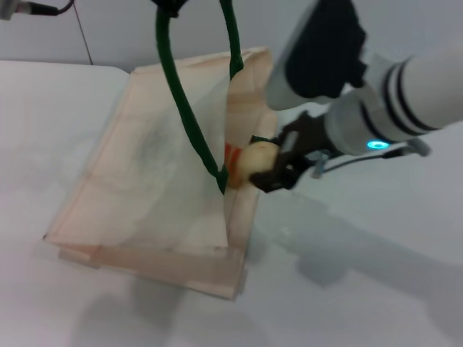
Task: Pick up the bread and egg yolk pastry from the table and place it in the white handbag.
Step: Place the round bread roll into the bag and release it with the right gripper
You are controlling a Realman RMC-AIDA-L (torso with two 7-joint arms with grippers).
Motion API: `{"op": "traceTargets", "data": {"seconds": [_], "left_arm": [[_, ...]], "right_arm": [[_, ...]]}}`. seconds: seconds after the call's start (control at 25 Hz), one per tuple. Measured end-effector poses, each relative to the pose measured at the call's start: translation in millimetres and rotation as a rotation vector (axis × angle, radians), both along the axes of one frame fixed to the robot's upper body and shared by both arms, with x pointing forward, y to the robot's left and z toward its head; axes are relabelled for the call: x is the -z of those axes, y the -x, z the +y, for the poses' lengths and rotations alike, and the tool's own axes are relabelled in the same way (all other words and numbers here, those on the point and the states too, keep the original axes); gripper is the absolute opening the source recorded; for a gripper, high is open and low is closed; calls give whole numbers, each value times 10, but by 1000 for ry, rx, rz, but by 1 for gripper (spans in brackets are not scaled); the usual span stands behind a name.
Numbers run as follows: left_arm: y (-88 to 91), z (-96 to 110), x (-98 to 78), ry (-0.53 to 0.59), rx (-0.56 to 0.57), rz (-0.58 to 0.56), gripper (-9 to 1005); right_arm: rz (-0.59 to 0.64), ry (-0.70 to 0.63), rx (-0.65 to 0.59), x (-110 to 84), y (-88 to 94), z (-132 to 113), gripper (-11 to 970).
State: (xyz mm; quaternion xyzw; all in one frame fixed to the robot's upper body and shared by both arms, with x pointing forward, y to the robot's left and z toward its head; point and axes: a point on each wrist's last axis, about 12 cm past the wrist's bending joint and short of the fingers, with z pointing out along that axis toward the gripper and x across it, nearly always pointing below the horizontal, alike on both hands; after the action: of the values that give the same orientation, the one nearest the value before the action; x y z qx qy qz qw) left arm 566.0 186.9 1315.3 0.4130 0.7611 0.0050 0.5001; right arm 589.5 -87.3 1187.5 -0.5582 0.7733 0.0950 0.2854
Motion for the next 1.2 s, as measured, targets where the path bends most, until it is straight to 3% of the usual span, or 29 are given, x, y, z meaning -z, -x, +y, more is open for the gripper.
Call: {"op": "traceTargets", "data": {"seconds": [0.48, 0.96, 1.2], "left_arm": [[40, -293, -79, 17, 111, -14, 145], [59, -358, -114, 27, 130, -28, 145], [52, -343, -96, 22, 123, -24, 145]], "right_arm": [[-10, -55, -57, 195, -142, 230, 605], [-15, -56, -100, 385, -151, 341, 600], [-3, -77, -94, 386, -146, 357, 597]]}}
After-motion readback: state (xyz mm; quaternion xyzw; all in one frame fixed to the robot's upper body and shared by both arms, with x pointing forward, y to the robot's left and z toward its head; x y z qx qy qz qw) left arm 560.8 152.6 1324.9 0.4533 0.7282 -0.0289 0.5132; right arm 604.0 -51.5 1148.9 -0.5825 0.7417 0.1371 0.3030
